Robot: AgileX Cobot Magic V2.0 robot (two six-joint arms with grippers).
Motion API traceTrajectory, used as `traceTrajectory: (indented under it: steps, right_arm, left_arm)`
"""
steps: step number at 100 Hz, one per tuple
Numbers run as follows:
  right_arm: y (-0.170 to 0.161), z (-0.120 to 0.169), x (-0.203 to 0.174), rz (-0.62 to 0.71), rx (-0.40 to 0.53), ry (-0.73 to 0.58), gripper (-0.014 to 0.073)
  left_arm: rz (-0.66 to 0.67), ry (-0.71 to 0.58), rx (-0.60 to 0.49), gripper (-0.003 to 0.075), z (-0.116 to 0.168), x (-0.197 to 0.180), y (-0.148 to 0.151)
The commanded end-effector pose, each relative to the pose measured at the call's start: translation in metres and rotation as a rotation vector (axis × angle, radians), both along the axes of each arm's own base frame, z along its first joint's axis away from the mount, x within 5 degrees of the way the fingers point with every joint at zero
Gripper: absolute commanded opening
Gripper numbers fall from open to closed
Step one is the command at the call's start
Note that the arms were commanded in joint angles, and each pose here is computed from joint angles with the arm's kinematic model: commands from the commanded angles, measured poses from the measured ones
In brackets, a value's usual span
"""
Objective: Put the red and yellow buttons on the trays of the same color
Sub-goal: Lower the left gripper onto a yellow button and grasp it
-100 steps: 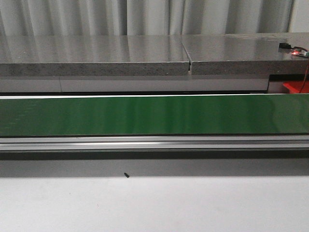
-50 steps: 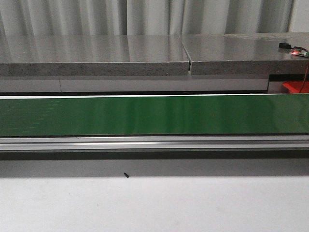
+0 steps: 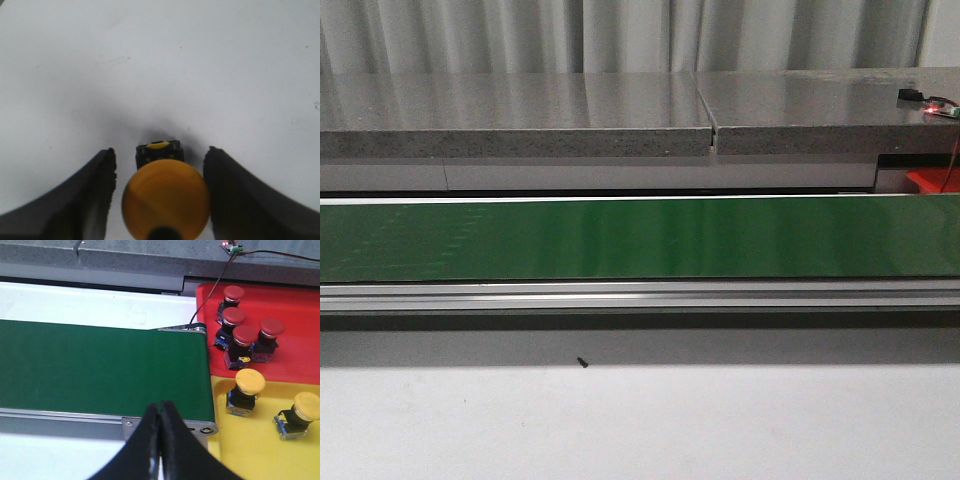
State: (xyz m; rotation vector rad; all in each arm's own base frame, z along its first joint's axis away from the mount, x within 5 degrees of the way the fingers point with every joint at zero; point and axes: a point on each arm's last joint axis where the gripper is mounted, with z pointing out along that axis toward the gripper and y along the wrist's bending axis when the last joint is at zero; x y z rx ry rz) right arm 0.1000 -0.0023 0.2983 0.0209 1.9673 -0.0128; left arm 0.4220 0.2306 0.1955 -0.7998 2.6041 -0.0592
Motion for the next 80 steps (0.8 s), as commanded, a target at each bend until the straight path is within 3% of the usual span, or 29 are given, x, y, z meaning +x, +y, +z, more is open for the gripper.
traceTrajectory:
  steps: [1, 17, 46, 80]
  right_arm:
    - [-0.001, 0.015, 0.002, -0.006, -0.013, -0.102, -0.0067]
    - [-0.001, 0.015, 0.002, -0.006, -0.013, -0.102, -0.0067]
    - [-0.001, 0.015, 0.002, -0.006, -0.013, -0.102, -0.0067]
    - [-0.001, 0.015, 0.002, -0.006, -0.013, -0.102, -0.0067]
  left_arm:
    - [0.019, -0.12, 0.05, 0.0266, 0.041, 0.001, 0.0]
    - [0.019, -0.122, 0.046, 0.0167, 0.044, 0.0, 0.0]
    - [0.005, -0.158, 0.085, 0.0166, 0.095, -0.023, -0.013]
    - [-0.065, -0.287, 0.152, 0.0166, 0.148, -0.07, -0.075]
